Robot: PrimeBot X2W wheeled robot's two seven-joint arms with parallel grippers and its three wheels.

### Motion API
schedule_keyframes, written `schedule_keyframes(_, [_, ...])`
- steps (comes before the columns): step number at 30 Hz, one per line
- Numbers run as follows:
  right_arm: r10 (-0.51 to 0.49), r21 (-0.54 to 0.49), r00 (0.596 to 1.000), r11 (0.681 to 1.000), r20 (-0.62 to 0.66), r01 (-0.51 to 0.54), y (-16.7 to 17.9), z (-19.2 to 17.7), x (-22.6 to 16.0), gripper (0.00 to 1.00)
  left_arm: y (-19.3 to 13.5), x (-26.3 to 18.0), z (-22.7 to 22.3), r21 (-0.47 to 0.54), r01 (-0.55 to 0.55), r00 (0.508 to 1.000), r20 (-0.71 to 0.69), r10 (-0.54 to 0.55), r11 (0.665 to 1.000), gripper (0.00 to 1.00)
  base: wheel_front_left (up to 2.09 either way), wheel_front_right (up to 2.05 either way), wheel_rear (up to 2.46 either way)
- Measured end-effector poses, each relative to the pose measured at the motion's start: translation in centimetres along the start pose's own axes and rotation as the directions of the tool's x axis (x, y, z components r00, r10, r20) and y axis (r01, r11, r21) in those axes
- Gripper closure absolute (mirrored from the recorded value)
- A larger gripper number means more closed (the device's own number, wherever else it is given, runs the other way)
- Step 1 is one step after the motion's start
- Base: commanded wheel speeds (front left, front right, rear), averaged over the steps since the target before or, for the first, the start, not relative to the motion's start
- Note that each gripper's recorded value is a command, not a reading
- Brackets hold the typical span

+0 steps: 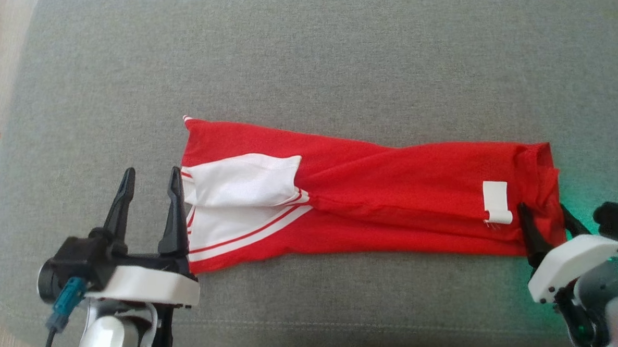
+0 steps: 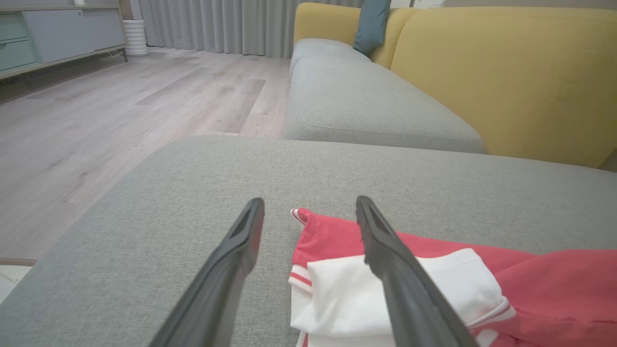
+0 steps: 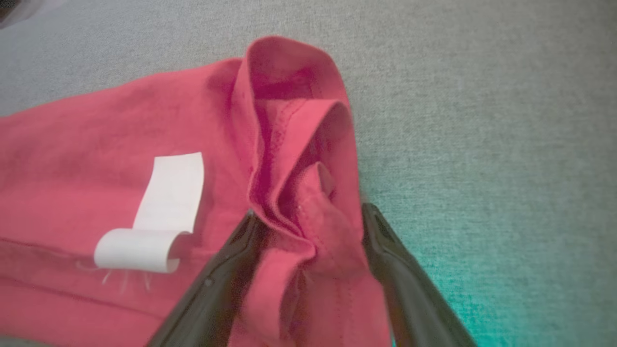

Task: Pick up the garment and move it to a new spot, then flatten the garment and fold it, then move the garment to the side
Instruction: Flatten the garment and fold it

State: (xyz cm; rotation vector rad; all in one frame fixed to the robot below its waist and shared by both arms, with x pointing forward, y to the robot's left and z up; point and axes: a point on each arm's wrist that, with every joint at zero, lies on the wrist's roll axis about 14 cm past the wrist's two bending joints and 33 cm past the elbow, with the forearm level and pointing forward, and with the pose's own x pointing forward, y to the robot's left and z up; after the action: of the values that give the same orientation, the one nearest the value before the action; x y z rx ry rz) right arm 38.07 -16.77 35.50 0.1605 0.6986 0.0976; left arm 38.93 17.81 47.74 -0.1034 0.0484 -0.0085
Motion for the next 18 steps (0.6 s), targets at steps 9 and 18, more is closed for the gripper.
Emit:
schedule_keyframes(9, [0.018, 0.066, 0.999, 0.998, 0.029, -0.02, 0.2, 0.8, -1.2, 1.0, -0.1, -0.2, 0.7, 0.001, 0.002, 1.0, 0.021, -0.002, 1.0, 0.0, 0.0, 0.0, 0.0])
schedule_keyframes(18, [-0.147, 0.064, 0.982, 0.988, 0.115, 0.14, -6.6, 3.5, -4.4, 1.0, -0.2, -0.8, 1.7, 0.003, -0.002, 0.999, 0.05, 0.002, 1.0, 0.0, 0.0, 0.0, 0.0])
